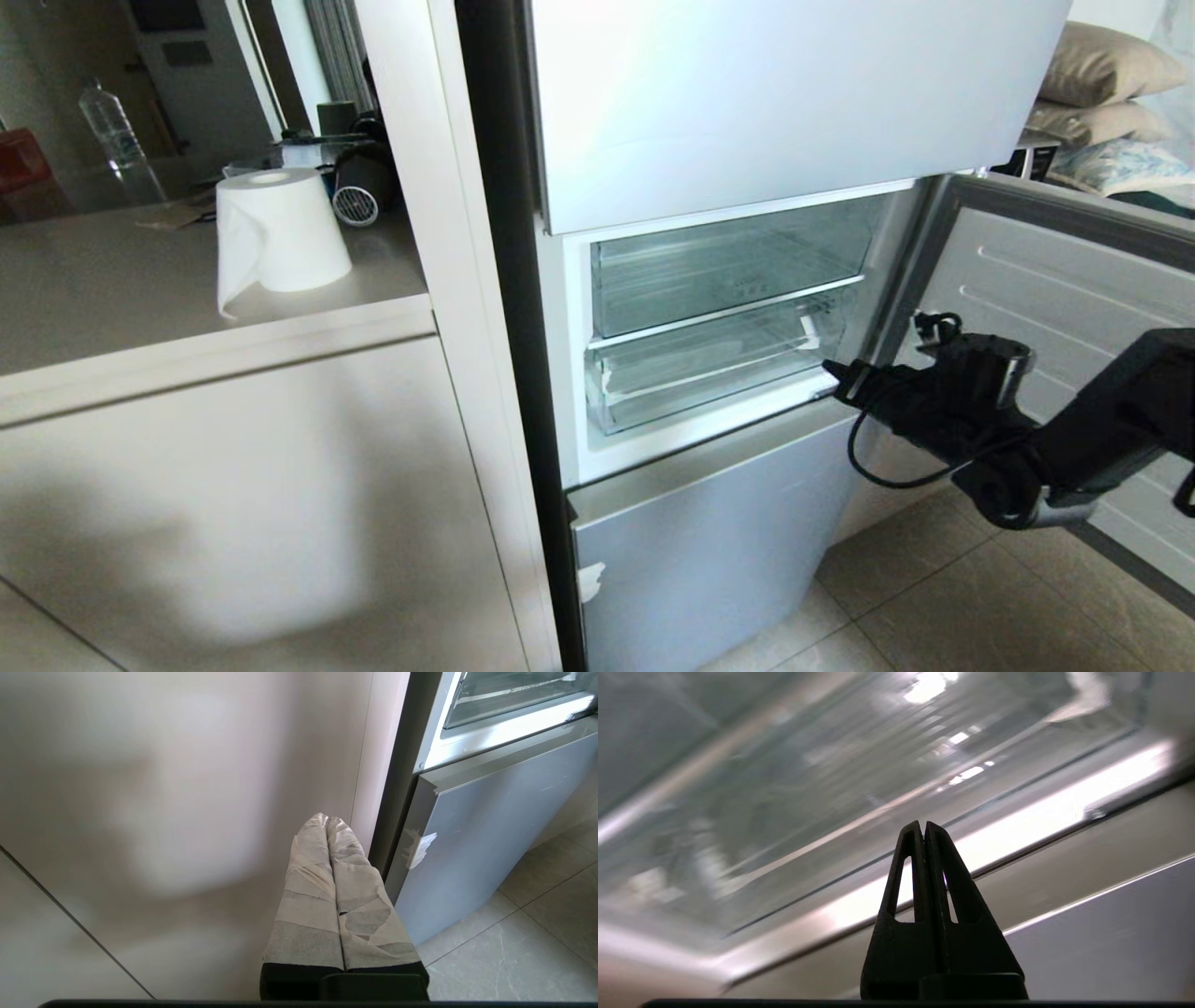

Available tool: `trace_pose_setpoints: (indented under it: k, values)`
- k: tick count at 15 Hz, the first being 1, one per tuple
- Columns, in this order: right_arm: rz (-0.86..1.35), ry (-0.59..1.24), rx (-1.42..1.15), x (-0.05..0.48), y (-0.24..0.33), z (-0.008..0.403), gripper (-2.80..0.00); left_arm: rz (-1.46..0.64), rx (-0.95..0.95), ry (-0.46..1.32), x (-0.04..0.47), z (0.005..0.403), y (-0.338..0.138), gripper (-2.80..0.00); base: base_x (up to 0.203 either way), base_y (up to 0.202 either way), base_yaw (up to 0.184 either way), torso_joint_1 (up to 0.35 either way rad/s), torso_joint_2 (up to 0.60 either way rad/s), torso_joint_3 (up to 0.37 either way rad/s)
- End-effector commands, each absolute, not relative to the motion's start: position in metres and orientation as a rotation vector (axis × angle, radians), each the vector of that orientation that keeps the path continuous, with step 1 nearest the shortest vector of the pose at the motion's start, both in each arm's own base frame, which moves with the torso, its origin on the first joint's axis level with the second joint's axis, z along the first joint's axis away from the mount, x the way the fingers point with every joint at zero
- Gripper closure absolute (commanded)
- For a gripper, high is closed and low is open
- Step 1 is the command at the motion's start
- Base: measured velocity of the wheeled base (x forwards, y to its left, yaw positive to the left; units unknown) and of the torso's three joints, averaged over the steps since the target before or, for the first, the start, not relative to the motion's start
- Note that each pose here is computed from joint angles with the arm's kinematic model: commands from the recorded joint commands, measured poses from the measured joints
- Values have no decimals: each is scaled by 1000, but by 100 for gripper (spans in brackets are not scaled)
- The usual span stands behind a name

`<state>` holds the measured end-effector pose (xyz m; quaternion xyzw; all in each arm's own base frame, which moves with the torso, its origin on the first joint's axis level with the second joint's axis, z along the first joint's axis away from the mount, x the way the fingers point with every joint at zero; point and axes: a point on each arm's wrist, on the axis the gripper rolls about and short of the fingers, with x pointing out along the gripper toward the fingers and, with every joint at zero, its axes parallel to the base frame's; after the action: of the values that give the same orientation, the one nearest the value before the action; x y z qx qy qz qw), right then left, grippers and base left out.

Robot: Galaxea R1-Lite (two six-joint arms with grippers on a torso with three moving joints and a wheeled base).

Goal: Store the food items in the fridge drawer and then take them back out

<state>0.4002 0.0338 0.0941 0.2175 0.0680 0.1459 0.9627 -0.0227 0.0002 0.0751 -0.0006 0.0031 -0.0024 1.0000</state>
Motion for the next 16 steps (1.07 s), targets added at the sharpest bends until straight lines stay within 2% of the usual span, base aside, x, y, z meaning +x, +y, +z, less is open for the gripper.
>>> trace_pose_setpoints:
  k: [1, 6, 11, 14, 16]
  values:
    - [323, 55, 433, 358, 31, 144, 0, -5, -1, 7, -23, 75, 0, 0, 0, 0, 0, 0, 0, 0]
    - [355, -97, 401, 234, 21, 207, 0, -5, -1, 8, -23, 75, 0, 0, 0, 0, 0, 0, 0, 0]
    - [340, -257, 332, 125, 11, 239, 0, -5, -2, 6, -23, 75, 0, 0, 0, 0, 0, 0, 0, 0]
    - [231, -338, 311, 75, 3, 252, 0, -5, -1, 8, -23, 75, 0, 0, 0, 0, 0, 0, 0, 0]
    - [-1, -413, 292, 57, -6, 262, 0, -5, -1, 8, -23, 75, 0, 0, 0, 0, 0, 0, 0, 0]
